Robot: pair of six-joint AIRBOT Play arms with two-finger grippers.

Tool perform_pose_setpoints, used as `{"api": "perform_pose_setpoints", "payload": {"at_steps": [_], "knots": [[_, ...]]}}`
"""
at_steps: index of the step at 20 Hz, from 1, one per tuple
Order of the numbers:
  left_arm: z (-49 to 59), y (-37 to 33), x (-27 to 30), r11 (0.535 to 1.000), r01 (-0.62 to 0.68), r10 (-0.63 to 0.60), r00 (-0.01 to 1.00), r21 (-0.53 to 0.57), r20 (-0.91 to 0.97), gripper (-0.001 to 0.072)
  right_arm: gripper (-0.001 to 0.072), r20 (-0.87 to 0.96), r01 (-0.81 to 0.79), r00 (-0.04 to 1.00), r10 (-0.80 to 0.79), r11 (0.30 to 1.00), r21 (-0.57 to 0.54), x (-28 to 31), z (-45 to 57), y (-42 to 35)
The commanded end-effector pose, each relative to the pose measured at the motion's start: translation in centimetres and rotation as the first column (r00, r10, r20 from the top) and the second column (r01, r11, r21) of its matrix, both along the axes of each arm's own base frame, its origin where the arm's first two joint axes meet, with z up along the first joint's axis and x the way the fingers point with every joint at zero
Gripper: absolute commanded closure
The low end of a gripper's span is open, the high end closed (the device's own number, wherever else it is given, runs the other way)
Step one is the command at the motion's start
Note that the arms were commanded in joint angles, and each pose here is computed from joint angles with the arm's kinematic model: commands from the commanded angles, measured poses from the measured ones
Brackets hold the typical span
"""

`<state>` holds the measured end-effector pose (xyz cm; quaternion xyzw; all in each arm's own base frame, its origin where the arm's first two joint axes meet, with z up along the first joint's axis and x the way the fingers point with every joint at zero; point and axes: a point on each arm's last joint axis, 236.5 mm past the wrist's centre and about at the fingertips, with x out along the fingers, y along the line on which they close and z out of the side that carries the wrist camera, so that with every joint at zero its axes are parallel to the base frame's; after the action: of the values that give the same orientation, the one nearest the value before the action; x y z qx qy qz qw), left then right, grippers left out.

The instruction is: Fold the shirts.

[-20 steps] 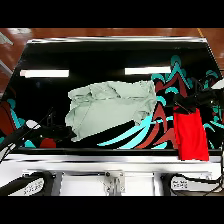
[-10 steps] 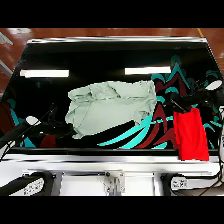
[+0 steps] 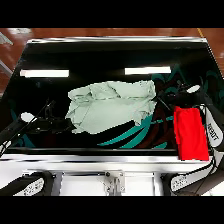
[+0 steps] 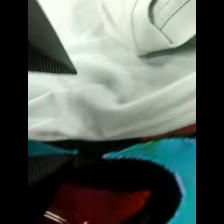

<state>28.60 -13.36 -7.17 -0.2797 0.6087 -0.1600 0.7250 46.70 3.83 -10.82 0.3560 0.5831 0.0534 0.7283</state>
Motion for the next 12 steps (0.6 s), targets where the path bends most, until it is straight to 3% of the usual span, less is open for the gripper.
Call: {"api": "perform_pose_setpoints", "payload": {"at_steps": [1, 3, 6, 9, 12], "knots": [[0.2, 0.0, 0.2, 1.000, 0.002, -0.002, 1.000, 0.002, 0.009, 0.0673, 0.0383, 0.058, 0.043, 0.997, -0.041, 0.999, -0.028, 2.1, -0.9, 0.8], [0.6, 0.4, 0.8, 1.000, 0.001, -0.002, 1.000, 0.005, 0.030, 0.0674, 0.0649, 0.064, 0.047, 0.997, -0.046, 0.998, -0.029, 2.2, -0.7, 0.7], [2.3, 2.4, 3.0, 0.999, -0.022, 0.019, 0.996, 0.036, 0.093, 0.0674, 0.0648, 0.121, -0.006, 0.993, 0.013, 0.998, -0.056, 2.1, 1.9, 0.2], [8.4, 5.7, 6.6, 0.992, -0.024, -0.008, 0.967, 0.121, 0.253, 0.0675, 0.0648, 0.309, -0.090, 0.942, 0.132, 0.985, -0.146, 2.3, 9.8, -0.7], [22.4, 8.4, 10.1, 0.978, -0.101, -0.020, 0.826, 0.183, 0.563, 0.0675, 0.0648, 0.560, -0.074, 0.800, 0.215, 0.962, -0.263, 1.1, 23.3, -1.4]]}}
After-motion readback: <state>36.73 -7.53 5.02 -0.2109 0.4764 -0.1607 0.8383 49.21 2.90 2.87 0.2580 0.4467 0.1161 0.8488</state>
